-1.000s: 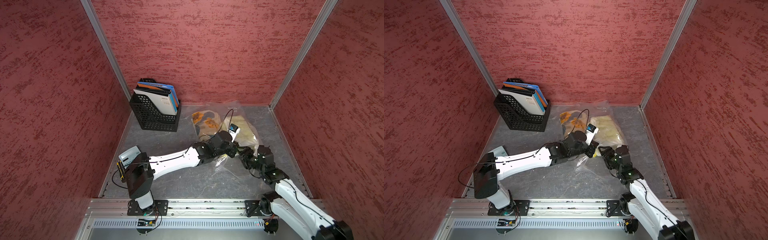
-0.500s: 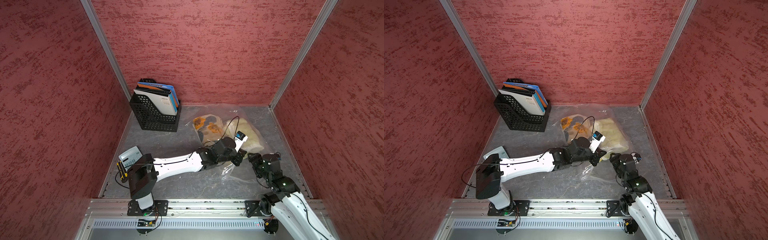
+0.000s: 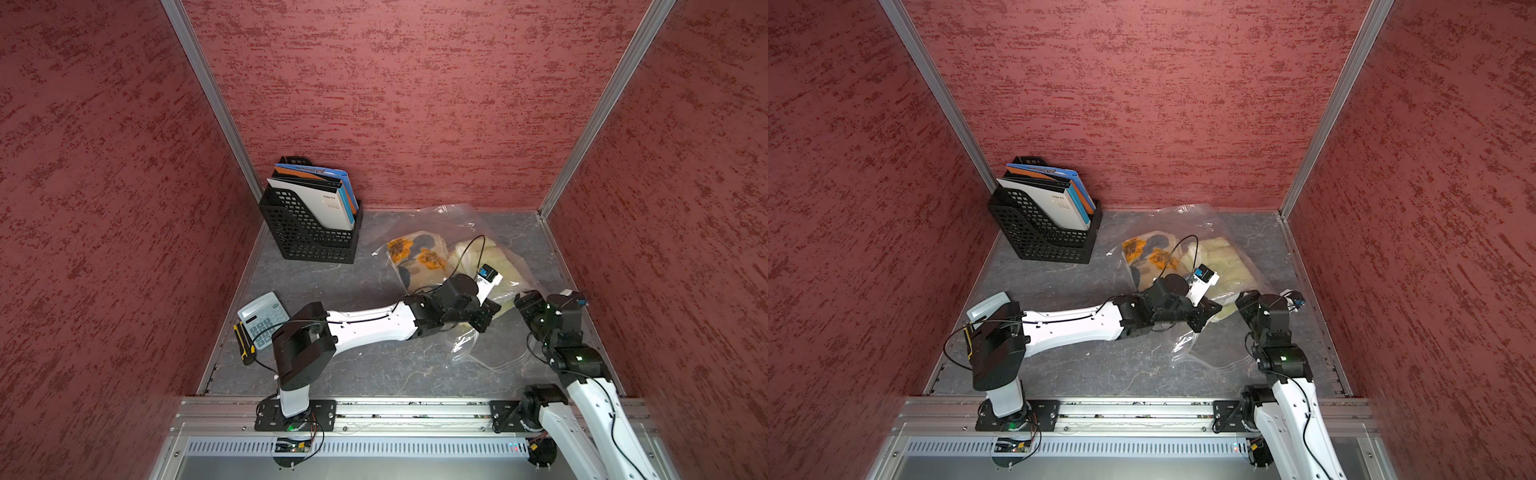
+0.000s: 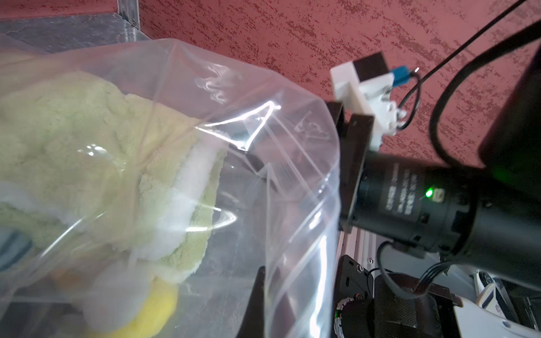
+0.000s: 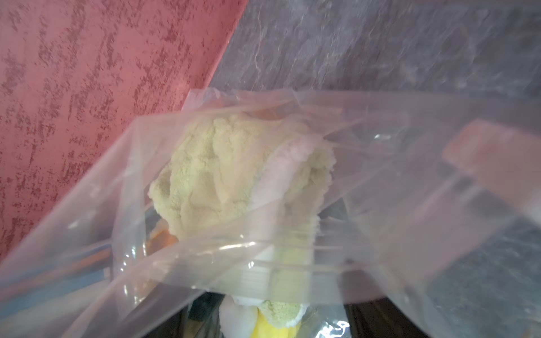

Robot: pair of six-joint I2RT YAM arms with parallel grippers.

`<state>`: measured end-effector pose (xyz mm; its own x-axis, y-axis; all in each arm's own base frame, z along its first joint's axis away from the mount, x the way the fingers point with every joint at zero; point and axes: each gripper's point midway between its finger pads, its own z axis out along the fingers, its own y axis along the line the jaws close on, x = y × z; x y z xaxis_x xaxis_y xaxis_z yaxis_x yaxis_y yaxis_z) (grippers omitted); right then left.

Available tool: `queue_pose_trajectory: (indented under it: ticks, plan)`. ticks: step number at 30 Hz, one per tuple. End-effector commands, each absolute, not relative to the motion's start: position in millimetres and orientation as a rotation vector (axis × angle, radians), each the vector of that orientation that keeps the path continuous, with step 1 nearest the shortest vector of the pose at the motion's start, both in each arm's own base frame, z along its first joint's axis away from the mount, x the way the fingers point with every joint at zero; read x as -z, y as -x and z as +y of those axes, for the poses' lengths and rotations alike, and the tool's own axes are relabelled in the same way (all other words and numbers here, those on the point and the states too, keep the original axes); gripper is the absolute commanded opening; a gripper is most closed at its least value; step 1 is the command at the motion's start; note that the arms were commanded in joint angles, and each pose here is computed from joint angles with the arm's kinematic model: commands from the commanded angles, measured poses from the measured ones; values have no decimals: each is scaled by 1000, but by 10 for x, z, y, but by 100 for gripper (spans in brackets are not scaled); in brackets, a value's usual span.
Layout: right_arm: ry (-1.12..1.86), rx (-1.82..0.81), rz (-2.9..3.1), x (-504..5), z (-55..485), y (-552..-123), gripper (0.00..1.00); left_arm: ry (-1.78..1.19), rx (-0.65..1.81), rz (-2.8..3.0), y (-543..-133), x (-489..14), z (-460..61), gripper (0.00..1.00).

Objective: Take the blanket out of the vacuum bag
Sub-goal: Take out the blanket from the vacuum bag.

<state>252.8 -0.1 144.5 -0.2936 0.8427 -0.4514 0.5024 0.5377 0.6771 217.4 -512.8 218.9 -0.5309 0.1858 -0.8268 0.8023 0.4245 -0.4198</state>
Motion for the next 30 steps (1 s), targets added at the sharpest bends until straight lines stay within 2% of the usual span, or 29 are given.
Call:
queue_pose_trajectory:
  ticks: [1, 8, 18, 22, 30]
  plan:
    - [-1104, -734, 2050, -1161, 310, -2569, 77, -736, 1123, 1927, -2440, -2356, -5063, 2]
    - [-1168, -829, 2091, -918, 440, -2629, 85, -712, 1131, 1917, -2562, -2381, -4979, 2]
    - [-1175, -850, 1920, -948, 327, -2765, 95, -714, 1207, 1883, -2459, -2363, -4937, 2]
    - [-1206, -882, 1937, -844, 375, -2838, 94, -706, 1238, 1872, -2420, -2352, -4941, 2]
    - [-1187, -952, 1864, -881, 404, -3012, 84, -727, 1235, 1865, -2338, -2332, -4926, 1]
